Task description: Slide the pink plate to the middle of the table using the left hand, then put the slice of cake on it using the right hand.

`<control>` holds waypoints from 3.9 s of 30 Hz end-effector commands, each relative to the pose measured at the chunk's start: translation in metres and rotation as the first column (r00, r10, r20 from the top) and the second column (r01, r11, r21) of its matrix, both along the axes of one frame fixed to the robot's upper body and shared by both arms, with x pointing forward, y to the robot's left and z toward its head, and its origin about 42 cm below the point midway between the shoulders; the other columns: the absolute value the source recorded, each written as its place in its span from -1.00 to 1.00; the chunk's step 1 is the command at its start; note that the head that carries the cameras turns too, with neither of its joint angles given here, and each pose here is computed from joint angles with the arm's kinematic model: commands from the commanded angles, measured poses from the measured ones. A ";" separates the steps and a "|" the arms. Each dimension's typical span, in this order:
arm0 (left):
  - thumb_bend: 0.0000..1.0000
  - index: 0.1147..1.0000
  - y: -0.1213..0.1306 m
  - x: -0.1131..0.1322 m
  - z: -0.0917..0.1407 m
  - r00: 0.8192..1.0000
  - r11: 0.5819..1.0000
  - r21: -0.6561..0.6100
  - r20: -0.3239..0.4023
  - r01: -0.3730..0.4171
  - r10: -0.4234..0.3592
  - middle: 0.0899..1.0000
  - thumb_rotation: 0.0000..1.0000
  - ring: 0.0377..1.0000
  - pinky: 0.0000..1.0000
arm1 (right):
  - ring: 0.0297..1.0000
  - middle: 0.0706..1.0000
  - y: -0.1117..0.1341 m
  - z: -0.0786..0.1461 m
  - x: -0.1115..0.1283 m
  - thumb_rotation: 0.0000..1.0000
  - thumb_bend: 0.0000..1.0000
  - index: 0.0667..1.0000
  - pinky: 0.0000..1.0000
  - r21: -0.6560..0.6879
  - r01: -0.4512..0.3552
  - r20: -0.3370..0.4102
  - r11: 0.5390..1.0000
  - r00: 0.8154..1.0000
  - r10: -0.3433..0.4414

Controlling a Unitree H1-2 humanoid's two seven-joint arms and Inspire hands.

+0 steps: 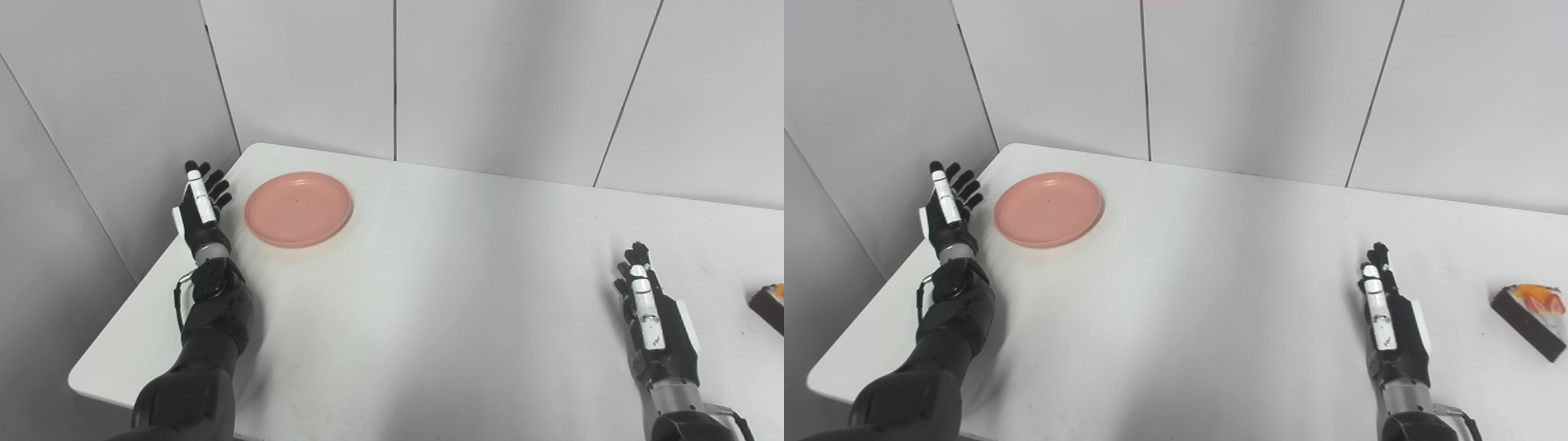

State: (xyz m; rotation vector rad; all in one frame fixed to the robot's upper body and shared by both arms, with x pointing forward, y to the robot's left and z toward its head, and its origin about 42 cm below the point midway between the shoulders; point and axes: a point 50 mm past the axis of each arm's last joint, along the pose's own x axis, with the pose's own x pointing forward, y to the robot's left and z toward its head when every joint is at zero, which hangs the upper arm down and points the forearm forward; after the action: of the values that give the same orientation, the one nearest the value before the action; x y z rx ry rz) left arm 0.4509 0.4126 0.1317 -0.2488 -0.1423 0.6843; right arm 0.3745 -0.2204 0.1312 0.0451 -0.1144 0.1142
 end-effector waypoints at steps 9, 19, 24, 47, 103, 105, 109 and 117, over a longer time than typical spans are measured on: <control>0.41 0.58 -0.008 0.027 0.031 0.990 0.992 0.058 0.077 0.115 -0.119 0.60 1.00 0.64 0.67 | 0.99 1.00 0.000 0.004 -0.001 0.79 0.23 1.00 1.00 0.025 -0.004 0.039 1.000 0.999 0.003; 0.41 0.63 -0.017 0.029 0.023 0.983 0.982 0.073 0.036 0.176 -0.179 0.65 1.00 0.70 0.79 | 0.99 1.00 -0.001 0.004 -0.003 0.79 0.22 1.00 1.00 0.018 -0.004 0.043 1.000 0.999 0.003; 0.42 0.66 -0.025 0.031 0.019 0.975 0.973 0.076 0.010 0.220 -0.221 0.68 1.00 0.72 0.76 | 1.00 1.00 -0.001 0.004 -0.002 0.81 0.24 1.00 1.00 0.013 -0.008 0.043 1.000 0.999 0.008; 0.50 0.48 -0.068 0.034 0.012 0.902 0.905 -0.002 0.082 0.426 -0.424 0.50 1.00 0.54 0.51 | 0.97 0.99 0.003 0.007 -0.005 0.82 0.15 1.00 1.00 -0.003 0.007 0.055 1.000 0.998 -0.007; 0.38 0.85 -0.220 -0.037 -0.003 0.609 0.609 0.002 0.022 0.793 -0.793 0.87 1.00 0.91 0.90 | 0.86 0.90 0.049 0.013 -0.003 0.62 0.03 0.90 0.84 0.006 0.057 0.087 0.998 0.995 -0.058; 0.40 0.85 -0.221 -0.039 -0.003 0.602 0.602 0.004 0.017 0.798 -0.798 0.87 1.00 0.92 0.91 | 0.88 0.92 0.051 0.013 -0.002 0.63 0.07 0.91 0.85 0.002 0.045 0.085 0.999 0.995 -0.045; 0.40 0.88 -0.224 -0.042 -0.004 0.583 0.584 0.002 0.017 0.812 -0.812 0.88 1.00 0.92 0.92 | 0.91 0.96 0.053 0.014 -0.002 0.70 0.05 0.97 0.90 0.011 0.019 0.075 1.000 0.997 -0.019; 0.41 0.86 -0.230 -0.045 -0.005 0.555 0.555 0.006 0.006 0.832 -0.832 0.87 1.00 0.91 0.94 | 0.94 0.97 0.058 0.014 -0.001 0.72 0.04 1.00 0.95 0.008 -0.003 0.066 1.000 0.998 0.003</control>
State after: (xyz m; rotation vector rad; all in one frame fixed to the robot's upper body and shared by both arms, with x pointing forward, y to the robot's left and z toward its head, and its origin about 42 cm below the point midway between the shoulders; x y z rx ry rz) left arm 0.4052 0.1881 0.1211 -0.2863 -0.0163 -0.2552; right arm 0.3668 -0.1703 0.1310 0.0366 -0.1188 0.0874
